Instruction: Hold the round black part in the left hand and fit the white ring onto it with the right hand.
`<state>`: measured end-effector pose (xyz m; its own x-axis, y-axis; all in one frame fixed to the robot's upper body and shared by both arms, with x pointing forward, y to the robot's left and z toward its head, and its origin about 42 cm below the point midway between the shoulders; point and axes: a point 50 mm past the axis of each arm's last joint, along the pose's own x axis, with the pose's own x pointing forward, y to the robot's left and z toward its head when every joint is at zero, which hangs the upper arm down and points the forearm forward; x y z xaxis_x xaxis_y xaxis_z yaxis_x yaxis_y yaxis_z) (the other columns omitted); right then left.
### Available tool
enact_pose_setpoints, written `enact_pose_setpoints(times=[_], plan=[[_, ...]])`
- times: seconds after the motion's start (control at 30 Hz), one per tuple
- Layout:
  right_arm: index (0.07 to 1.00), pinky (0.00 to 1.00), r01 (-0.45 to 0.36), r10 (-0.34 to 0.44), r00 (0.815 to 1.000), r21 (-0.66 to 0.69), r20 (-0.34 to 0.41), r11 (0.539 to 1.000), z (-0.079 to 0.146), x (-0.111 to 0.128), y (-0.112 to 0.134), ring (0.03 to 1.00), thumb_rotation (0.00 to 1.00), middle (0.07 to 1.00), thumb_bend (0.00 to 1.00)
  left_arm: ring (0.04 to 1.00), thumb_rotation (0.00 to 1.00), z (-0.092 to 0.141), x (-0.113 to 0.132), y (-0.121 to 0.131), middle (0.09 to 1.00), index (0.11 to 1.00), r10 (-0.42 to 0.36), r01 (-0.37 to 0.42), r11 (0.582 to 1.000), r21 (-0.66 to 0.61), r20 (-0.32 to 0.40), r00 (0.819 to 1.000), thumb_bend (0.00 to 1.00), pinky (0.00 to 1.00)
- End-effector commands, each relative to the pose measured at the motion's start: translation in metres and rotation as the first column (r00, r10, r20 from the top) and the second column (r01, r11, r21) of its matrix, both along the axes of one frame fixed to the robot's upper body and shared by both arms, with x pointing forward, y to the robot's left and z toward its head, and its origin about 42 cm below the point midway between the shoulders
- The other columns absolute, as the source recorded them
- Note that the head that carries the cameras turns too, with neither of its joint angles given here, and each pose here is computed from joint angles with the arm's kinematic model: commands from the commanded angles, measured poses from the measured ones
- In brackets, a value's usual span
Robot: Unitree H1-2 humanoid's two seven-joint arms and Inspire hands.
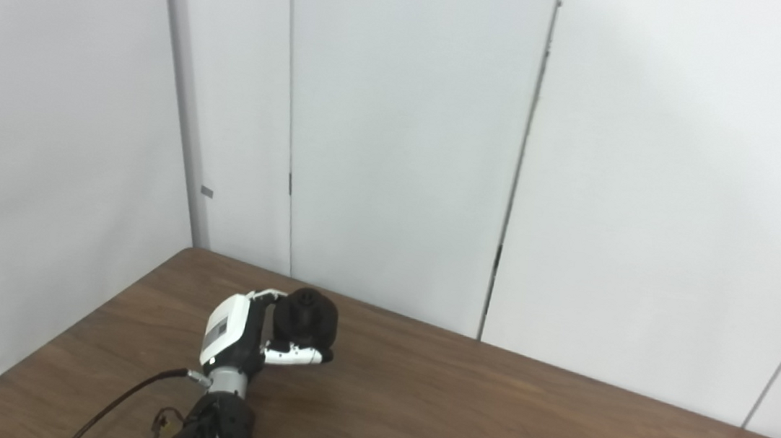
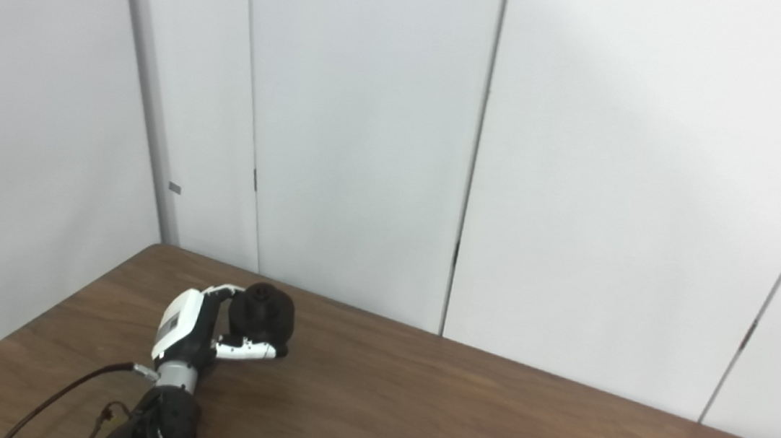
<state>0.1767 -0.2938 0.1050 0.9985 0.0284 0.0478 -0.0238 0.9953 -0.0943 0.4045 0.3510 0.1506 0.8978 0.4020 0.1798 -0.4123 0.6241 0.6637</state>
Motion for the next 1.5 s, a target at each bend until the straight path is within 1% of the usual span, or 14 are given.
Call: enact_pose_setpoints(times=[0.0, 0.1, 0.2, 0.23, 0.3, 0.33, 0.43, 0.5, 0.6, 0.7, 0.9, 1.17, 1.33, 1.47], plan=[[0.996, 1.0, -0.039, 0.038, 0.999, 0.031, 0.027, 0.999, 0.006, 0.004, 0.005, 1.0, 1.0, 0.981, 0.67, 0.912, 0.06, 0.032, 0.0, -0.005, 0.794, 0.484, -0.032, 0.03, 0.999, 0.028, 0.062, 0.998, 0.52, 1.0], [0.994, 1.0, -0.021, 0.021, 1.0, 0.014, 0.014, 1.0, 0.009, 0.004, 0.009, 1.0, 1.0, 0.977, 0.69, 0.909, 0.06, 0.043, -0.019, -0.017, 0.801, 0.485, -0.099, 0.097, 0.994, 0.045, 0.041, 0.994, 0.52, 1.0], [0.977, 1.0, 0.003, -0.003, 1.0, -0.004, -0.003, 1.0, 0.012, 0.004, 0.016, 0.998, 1.0, 0.952, 0.7, 0.88, 0.06, 0.049, -0.045, -0.031, 0.797, 0.486, -0.167, 0.166, 0.985, 0.055, 0.009, 0.986, 0.52, 0.94], [0.971, 1.0, 0.01, -0.01, 1.0, -0.014, -0.007, 1.0, 0.013, 0.004, 0.017, 0.991, 1.0, 0.949, 0.7, 0.875, 0.06, 0.05, -0.054, -0.037, 0.799, 0.486, -0.193, 0.193, 0.98, 0.053, 0.002, 0.981, 0.52, 0.91], [0.964, 0.98, 0.016, -0.016, 1.0, -0.029, -0.011, 0.999, 0.015, 0.004, 0.019, 0.98, 1.0, 0.95, 0.69, 0.885, 0.05, 0.052, -0.071, -0.047, 0.805, 0.487, -0.241, 0.241, 0.969, 0.051, -0.006, 0.97, 0.52, 0.88], [0.957, 0.97, 0.017, -0.018, 1.0, -0.033, -0.011, 0.999, 0.015, 0.004, 0.02, 0.976, 1.0, 0.954, 0.66, 0.881, 0.05, 0.053, -0.08, -0.053, 0.803, 0.487, -0.27, 0.27, 0.962, 0.05, -0.009, 0.963, 0.52, 0.84], [0.952, 0.95, 0.015, -0.015, 1.0, -0.032, -0.01, 0.999, 0.019, 0.004, 0.025, 0.976, 1.0, 0.954, 0.61, 0.872, 0.06, 0.054, -0.101, -0.067, 0.802, 0.486, -0.327, 0.327, 0.944, 0.053, -0.017, 0.945, 0.52, 0.79], [0.949, 0.95, 0.01, -0.011, 1.0, -0.025, -0.007, 1.0, 0.021, 0.004, 0.027, 0.979, 1.0, 0.955, 0.59, 0.871, 0.06, 0.053, -0.112, -0.073, 0.805, 0.485, -0.352, 0.352, 0.935, 0.05, -0.021, 0.936, 0.52, 0.79], [0.941, 0.96, 0.002, -0.002, 1.0, -0.026, 0.007, 1.0, 0.027, 0.004, 0.03, 0.975, 1.0, 0.953, 0.59, 0.882, 0.06, 0.053, -0.133, -0.084, 0.812, 0.485, -0.399, 0.399, 0.917, 0.011, -0.01, 0.917, 0.52, 0.85], [0.934, 0.95, 0.001, -0.001, 1.0, -0.019, 0.008, 1.0, 0.032, 0.006, 0.033, 0.962, 0.99, 0.943, 0.61, 0.884, 0.06, 0.053, -0.146, -0.089, 0.81, 0.485, -0.418, 0.418, 0.908, -0.01, -0.005, 0.908, 0.52, 0.86], [0.927, 0.93, 0.005, -0.004, 1.0, -0.024, 0.005, 1.0, 0.044, 0.013, 0.037, 0.951, 0.95, 0.929, 0.61, 0.857, 0.06, 0.051, -0.164, -0.102, 0.799, 0.485, -0.437, 0.437, 0.899, -0.018, -0.001, 0.899, 0.52, 0.81], [0.918, 0.9, 0.007, -0.007, 1.0, -0.028, 0.007, 1.0, 0.053, 0.02, 0.041, 0.949, 0.95, 0.916, 0.64, 0.851, 0.06, 0.041, -0.175, -0.128, 0.796, 0.484, -0.46, 0.46, 0.888, 0.007, 0.001, 0.888, 0.52, 0.78], [0.919, 0.91, 0.006, -0.006, 1.0, -0.016, 0.007, 1.0, 0.058, 0.023, 0.044, 0.944, 0.96, 0.913, 0.63, 0.84, 0.06, 0.04, -0.176, -0.147, 0.792, 0.484, -0.491, 0.491, 0.871, 0.014, -0.013, 0.871, 0.52, 0.74], [0.92, 0.92, 0.007, -0.007, 1.0, -0.017, 0.009, 1.0, 0.06, 0.025, 0.046, 0.946, 0.96, 0.915, 0.66, 0.841, 0.06, 0.035, -0.178, -0.164, 0.789, 0.484, -0.519, 0.519, 0.855, -0.004, -0.02, 0.855, 0.52, 0.75]])
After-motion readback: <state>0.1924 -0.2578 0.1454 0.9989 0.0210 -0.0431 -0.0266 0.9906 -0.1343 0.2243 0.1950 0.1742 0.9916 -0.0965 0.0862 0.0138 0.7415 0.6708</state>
